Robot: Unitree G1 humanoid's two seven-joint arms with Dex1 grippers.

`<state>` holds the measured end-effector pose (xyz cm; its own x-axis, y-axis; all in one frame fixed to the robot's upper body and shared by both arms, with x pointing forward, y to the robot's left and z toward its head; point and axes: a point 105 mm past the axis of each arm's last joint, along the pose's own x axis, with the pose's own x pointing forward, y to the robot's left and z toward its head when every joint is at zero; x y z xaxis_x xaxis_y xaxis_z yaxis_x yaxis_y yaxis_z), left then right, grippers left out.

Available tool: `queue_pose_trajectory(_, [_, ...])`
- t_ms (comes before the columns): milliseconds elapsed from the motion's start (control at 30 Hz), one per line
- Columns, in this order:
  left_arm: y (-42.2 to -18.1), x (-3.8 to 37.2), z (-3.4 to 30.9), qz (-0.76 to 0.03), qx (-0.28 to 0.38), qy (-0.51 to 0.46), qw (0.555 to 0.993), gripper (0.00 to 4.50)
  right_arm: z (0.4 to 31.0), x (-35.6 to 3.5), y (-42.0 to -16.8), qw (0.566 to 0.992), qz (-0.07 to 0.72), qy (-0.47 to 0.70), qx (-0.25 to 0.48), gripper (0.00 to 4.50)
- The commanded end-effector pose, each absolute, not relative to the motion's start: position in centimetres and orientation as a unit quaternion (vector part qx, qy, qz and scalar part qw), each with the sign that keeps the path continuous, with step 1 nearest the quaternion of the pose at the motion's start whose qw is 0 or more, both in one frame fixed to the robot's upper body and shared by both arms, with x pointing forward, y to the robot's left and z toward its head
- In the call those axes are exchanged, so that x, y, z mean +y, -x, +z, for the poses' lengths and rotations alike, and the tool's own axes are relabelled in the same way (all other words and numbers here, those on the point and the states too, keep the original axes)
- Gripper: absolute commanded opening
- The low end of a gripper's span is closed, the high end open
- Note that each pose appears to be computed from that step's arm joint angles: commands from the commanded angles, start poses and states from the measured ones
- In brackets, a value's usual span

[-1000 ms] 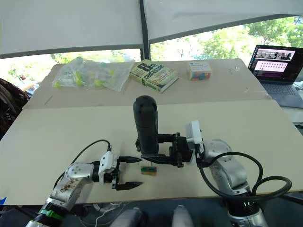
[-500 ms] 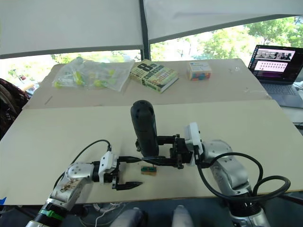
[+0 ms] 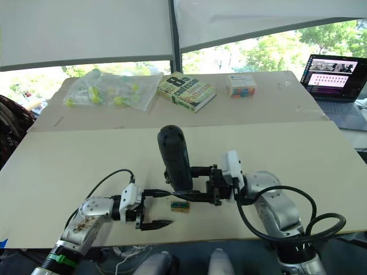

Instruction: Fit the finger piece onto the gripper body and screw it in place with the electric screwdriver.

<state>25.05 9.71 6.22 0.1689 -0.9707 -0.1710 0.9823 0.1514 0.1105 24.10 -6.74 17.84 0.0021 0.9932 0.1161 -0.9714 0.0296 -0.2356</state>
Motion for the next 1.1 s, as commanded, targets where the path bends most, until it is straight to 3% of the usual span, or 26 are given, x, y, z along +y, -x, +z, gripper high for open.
queue_pose_trajectory(33, [-24.8, 9.8, 6.5, -0.644, 0.025, -0.097, 0.758, 4.50, 18.8, -6.6, -23.6, 0.696, 0.699, 0.048, -0.159, 1.91])
queue_pose_trajectory(1100, [-25.0, 9.9, 6.5, -0.640, 0.024, -0.094, 0.762, 4.50, 18.4, -6.2, -23.7, 0.697, 0.700, 0.049, -0.149, 1.91])
